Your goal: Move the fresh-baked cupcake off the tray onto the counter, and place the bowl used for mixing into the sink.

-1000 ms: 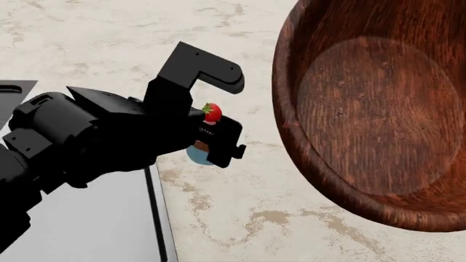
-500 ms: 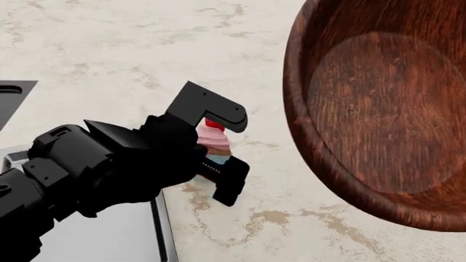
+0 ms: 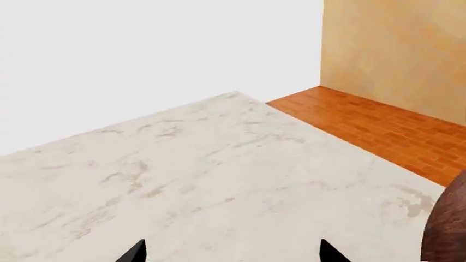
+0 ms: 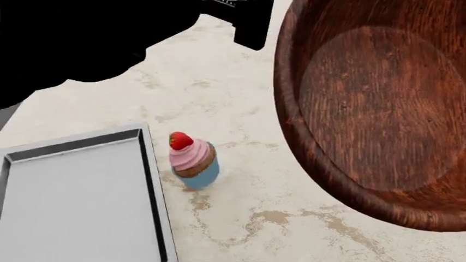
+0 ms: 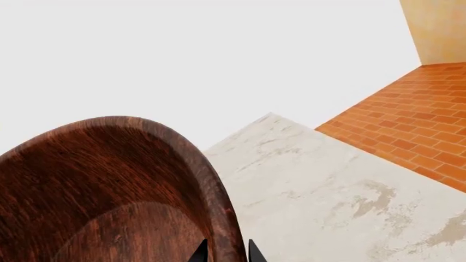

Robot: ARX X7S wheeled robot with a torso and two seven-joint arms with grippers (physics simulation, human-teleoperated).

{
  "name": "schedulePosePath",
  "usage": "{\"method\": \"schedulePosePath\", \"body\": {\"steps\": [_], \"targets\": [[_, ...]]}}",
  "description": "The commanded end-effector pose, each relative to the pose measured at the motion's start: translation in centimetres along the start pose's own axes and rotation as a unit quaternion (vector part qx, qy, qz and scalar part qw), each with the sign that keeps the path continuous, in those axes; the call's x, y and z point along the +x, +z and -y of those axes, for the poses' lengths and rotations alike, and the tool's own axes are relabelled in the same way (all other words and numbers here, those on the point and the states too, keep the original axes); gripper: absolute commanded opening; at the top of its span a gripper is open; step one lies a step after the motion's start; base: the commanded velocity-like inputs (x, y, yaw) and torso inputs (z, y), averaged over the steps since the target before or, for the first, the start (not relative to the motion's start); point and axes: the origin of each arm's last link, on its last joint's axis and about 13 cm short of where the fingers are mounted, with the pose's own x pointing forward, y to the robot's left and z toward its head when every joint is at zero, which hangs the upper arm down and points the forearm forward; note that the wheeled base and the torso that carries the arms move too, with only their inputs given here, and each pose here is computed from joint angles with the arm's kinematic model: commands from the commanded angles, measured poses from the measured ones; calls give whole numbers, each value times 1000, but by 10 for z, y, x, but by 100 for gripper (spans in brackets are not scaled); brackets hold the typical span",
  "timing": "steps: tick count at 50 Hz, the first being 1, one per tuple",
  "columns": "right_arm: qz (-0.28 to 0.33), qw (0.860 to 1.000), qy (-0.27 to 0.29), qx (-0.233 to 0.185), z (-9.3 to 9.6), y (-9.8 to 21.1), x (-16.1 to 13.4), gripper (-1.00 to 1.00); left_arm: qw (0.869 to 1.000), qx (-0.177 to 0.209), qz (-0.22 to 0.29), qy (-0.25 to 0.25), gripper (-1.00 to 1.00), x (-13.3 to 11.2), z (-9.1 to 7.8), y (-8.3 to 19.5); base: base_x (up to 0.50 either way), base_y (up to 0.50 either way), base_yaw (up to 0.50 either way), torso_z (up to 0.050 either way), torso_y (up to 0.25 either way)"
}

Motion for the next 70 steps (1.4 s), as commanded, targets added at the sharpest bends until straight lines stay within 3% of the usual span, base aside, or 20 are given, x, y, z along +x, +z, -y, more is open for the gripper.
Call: {"method": "schedulePosePath", "body": {"steps": [1,11,21,23,27,31,35,38,41,48,57,63,70], "targets": [[9,1000,8,4,0,2,-5,-100,992,5,124,24,100,-61,-1,72,0,0,0,0,0],[8,1000,17,-4,-3,-1,-6,-100,984,-14,166,61,100,-117,-19,84,0,0,0,0,0],[9,1000,26,-15,-11,0,-1,-100,969,-37,176,168,100,-173,-47,48,0,0,0,0,0],[12,999,28,-14,-13,2,0,-100,961,-50,180,204,100,-184,-55,36,0,0,0,0,0],[12,999,37,-18,-18,4,2,-100,953,-44,194,229,100,-204,-54,23,0,0,0,0,0],[18,998,53,-34,-28,8,4,-100,934,-40,225,274,100,-233,-52,14,0,0,0,0,0],[23,997,58,-40,-35,13,5,-100,925,-48,231,297,100,-249,-52,4,0,0,0,0,0],[25,997,62,-49,-38,15,9,-100,911,-48,239,332,100,-263,-55,-3,0,0,0,0,0],[24,996,63,-58,-40,15,11,-100,906,-48,247,340,100,-270,-55,-4,-5,56,0,0,0],[29,995,70,-70,-47,18,11,-100,909,-68,242,332,100,-268,-59,-8,-218,491,0,0,0],[31,994,74,-78,-53,20,13,-100,911,-63,240,328,100,-268,-59,-9,-248,500,0,0,0],[36,989,80,-119,-59,23,12,-100,917,-77,235,314,100,-265,-61,-10,-206,500,0,0,0],[33,988,88,-120,-62,20,11,-100,916,-71,235,316,100,-263,-60,-12,-42,500,0,0,0]]}}
